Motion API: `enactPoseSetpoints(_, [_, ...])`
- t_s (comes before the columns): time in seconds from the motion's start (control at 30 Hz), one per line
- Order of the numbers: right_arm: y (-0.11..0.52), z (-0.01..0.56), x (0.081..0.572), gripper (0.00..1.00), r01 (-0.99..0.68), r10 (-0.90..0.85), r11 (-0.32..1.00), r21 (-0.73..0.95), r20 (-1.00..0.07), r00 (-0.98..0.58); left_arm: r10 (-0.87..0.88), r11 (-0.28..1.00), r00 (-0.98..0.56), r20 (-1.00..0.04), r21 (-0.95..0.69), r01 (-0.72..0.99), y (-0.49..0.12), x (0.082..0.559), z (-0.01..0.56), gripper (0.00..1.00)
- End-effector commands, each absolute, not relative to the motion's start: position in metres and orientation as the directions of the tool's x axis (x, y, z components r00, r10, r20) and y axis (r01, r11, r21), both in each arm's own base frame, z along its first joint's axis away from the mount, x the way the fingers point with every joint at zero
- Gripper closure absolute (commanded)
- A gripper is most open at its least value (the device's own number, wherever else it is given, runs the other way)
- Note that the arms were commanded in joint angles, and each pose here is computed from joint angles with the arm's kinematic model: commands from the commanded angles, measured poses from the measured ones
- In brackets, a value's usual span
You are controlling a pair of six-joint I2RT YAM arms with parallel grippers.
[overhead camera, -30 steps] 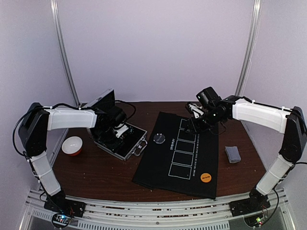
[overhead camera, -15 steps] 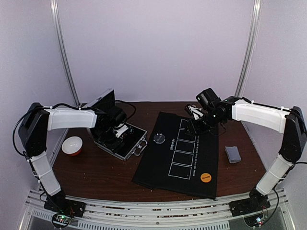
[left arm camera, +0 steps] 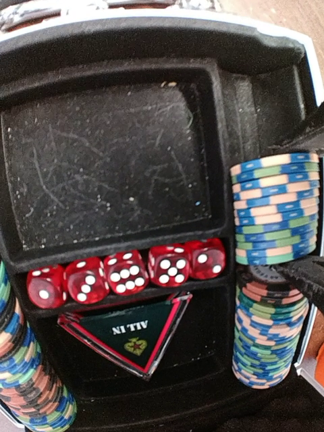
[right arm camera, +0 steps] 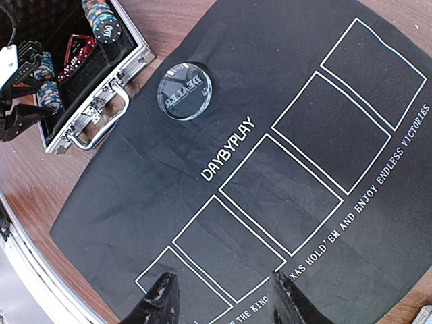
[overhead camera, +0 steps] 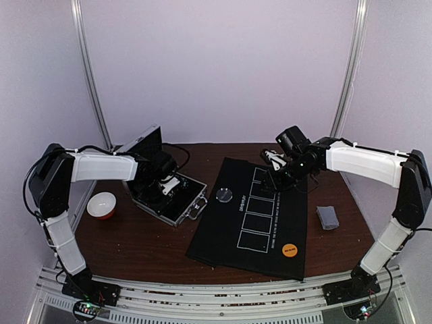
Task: Distribute texas hold em gaming equipment
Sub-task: Pick up the pile of poker chips from the chip case.
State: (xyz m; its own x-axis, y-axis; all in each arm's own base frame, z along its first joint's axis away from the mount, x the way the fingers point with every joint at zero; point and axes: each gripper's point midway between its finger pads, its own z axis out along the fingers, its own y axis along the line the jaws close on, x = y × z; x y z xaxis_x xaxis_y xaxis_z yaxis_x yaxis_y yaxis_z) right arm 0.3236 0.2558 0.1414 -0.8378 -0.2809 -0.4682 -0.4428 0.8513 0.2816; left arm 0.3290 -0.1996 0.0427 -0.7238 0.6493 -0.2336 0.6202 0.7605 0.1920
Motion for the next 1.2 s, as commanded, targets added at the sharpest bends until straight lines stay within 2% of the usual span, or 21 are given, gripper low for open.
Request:
enactPoseSetpoints(0.0, [0.254, 0.143, 0.317, 0.53, -0.441, -0.28, 0.85, 0.287, -0.463, -0.841, 0.638, 0.77, -0.725, -0.262, 0.179, 0.613, -0.205, 0.34, 0.035, 0.53])
enactPoseSetpoints(0.13, [0.253, 0.145, 0.315, 0.53, -0.44, -0.277, 0.85, 0.289, -0.465, -0.841, 0.639, 0.768, -0.723, -0.262, 0.154, 0.622, -0.208, 0.337, 0.034, 0.69])
enactPoseSetpoints(0.23, [0.253, 0.146, 0.316, 0.53, -0.441, -0.277, 0.851, 0.286, -0.468, -0.839, 0.644, 0.759, -0.715, -0.272, 0.11, 0.642, -0.213, 0.331, 0.033, 0.73])
enactPoseSetpoints(0.37, [0.253, 0.146, 0.315, 0.53, -0.439, -0.274, 0.851, 0.289, -0.469, -0.84, 0.646, 0.759, -0.721, -0.251, 0.109, 0.642, -0.21, 0.328, 0.025, 0.64])
enactPoseSetpoints(0.53, [0.252, 0.146, 0.315, 0.53, -0.439, -0.274, 0.851, 0.288, -0.469, -0.84, 0.641, 0.764, -0.727, -0.246, 0.115, 0.635, -0.208, 0.33, 0.023, 0.61])
enactPoseSetpoints(0.67, [0.252, 0.147, 0.314, 0.53, -0.438, -0.274, 0.852, 0.287, -0.47, -0.839, 0.641, 0.762, -0.723, -0.257, 0.1, 0.64, -0.212, 0.331, 0.025, 0.52])
enactPoseSetpoints(0.9, [0.252, 0.145, 0.313, 0.53, -0.436, -0.272, 0.851, 0.292, -0.466, -0.842, 0.643, 0.76, -0.722, -0.255, 0.092, 0.644, -0.214, 0.331, 0.02, 0.48])
enactPoseSetpoints(1.07, [0.251, 0.146, 0.313, 0.53, -0.436, -0.271, 0.852, 0.289, -0.467, -0.841, 0.638, 0.762, -0.723, -0.265, 0.087, 0.641, -0.215, 0.332, 0.029, 0.73])
enactPoseSetpoints(1.17, [0.251, 0.147, 0.313, 0.53, -0.435, -0.27, 0.853, 0.288, -0.47, -0.84, 0.634, 0.763, -0.722, -0.276, 0.071, 0.643, -0.217, 0.33, 0.04, 0.93])
